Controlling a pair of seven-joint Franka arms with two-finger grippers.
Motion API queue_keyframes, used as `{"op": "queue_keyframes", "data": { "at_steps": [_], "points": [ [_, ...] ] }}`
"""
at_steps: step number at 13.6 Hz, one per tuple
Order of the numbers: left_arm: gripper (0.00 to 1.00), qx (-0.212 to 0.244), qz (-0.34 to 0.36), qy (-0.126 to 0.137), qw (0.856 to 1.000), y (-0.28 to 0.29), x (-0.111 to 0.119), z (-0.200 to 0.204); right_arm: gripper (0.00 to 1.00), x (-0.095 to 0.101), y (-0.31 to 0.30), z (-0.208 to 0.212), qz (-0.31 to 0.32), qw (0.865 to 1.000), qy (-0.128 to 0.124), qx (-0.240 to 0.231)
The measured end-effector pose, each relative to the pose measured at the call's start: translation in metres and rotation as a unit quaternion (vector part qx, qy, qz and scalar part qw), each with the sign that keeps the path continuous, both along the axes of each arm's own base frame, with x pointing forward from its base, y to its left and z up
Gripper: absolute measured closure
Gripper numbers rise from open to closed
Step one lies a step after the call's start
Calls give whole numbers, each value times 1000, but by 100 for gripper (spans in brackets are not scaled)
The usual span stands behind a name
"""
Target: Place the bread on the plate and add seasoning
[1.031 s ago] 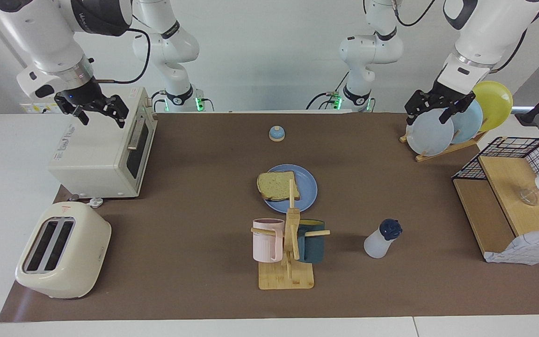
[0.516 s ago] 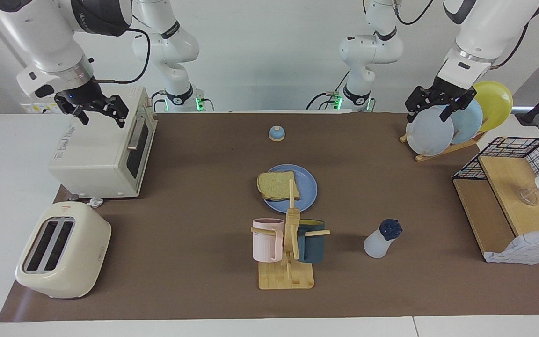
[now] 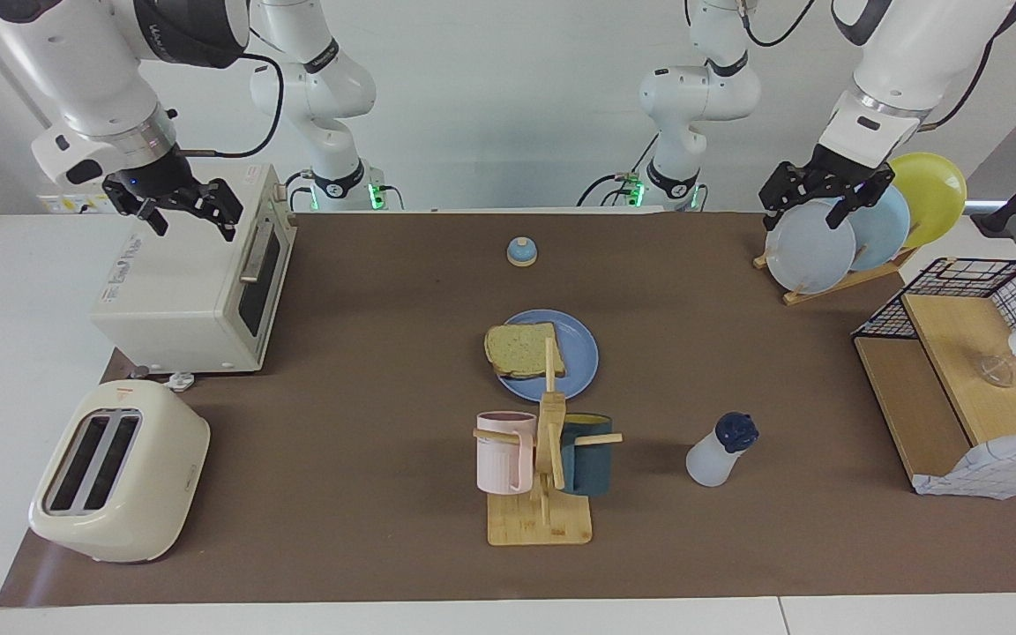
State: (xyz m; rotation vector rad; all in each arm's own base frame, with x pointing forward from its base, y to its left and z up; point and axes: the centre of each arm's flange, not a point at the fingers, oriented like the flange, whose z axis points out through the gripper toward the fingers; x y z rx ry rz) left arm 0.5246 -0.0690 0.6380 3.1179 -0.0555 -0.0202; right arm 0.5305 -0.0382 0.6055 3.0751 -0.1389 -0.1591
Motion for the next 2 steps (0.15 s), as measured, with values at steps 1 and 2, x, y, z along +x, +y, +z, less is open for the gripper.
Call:
{"op": "queue_keyframes", "data": {
  "at_steps": [1,2],
  "points": [
    [0,0,0,0,1000,0,0,0,0,0,0,0,0,1000,0,0],
    [0,0,-1,0,1000,0,0,0,0,0,0,0,0,1000,0,0]
  ]
}}
